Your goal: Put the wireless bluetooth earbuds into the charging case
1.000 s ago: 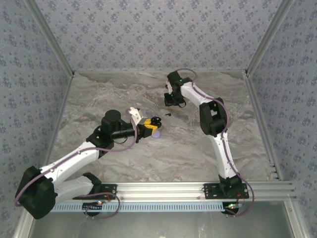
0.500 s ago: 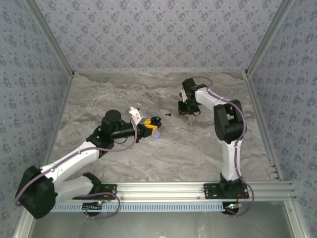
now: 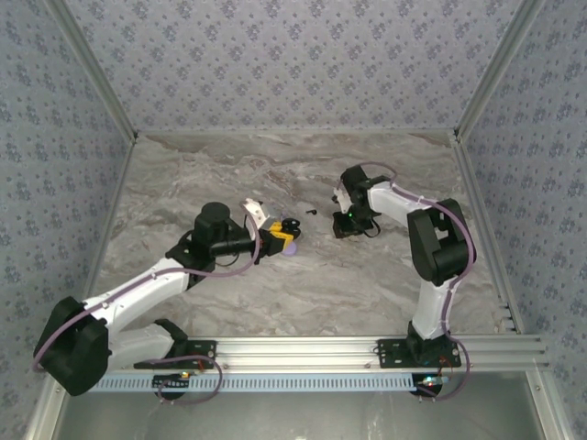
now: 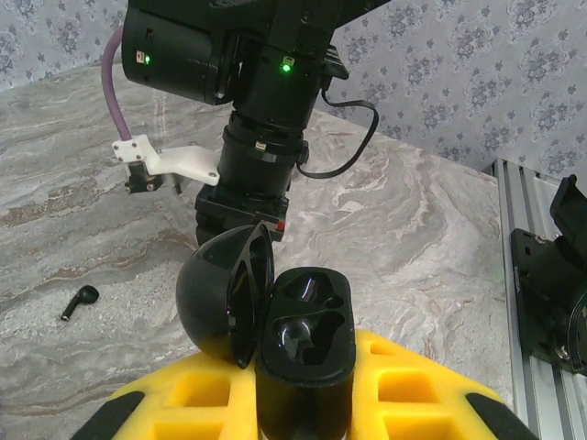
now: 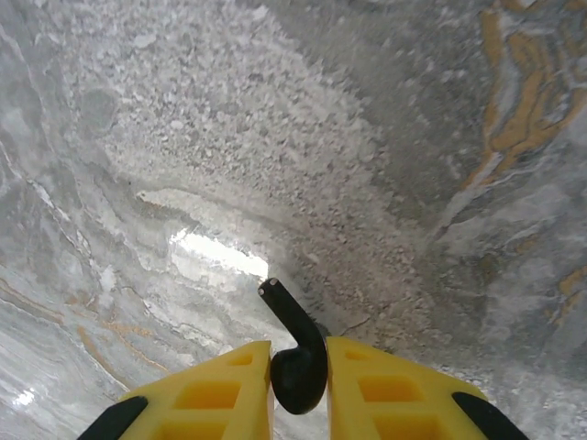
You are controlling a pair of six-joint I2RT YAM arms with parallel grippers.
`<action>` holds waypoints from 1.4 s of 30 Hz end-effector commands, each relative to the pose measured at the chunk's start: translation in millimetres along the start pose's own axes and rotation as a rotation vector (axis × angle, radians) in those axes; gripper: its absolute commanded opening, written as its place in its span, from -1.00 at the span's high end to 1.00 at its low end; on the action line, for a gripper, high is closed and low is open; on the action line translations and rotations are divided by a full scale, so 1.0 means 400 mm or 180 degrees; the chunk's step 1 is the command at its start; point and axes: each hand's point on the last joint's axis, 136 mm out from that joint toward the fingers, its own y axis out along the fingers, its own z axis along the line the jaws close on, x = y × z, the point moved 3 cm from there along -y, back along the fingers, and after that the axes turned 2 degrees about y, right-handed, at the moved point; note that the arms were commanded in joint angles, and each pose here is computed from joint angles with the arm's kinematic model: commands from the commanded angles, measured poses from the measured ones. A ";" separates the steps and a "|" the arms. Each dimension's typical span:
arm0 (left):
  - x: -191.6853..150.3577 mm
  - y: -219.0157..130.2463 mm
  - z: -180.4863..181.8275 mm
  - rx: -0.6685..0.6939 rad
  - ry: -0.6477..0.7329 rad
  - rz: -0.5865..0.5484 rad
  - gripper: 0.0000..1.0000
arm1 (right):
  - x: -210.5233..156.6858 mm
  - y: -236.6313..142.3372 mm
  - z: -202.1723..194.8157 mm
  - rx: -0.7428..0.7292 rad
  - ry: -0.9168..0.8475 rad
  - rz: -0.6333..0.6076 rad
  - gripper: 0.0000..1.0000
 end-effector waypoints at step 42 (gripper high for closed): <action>0.055 0.010 -0.006 -0.0080 0.0086 -0.0103 0.71 | -0.069 0.026 0.013 -0.0233 -0.0222 0.0203 0.83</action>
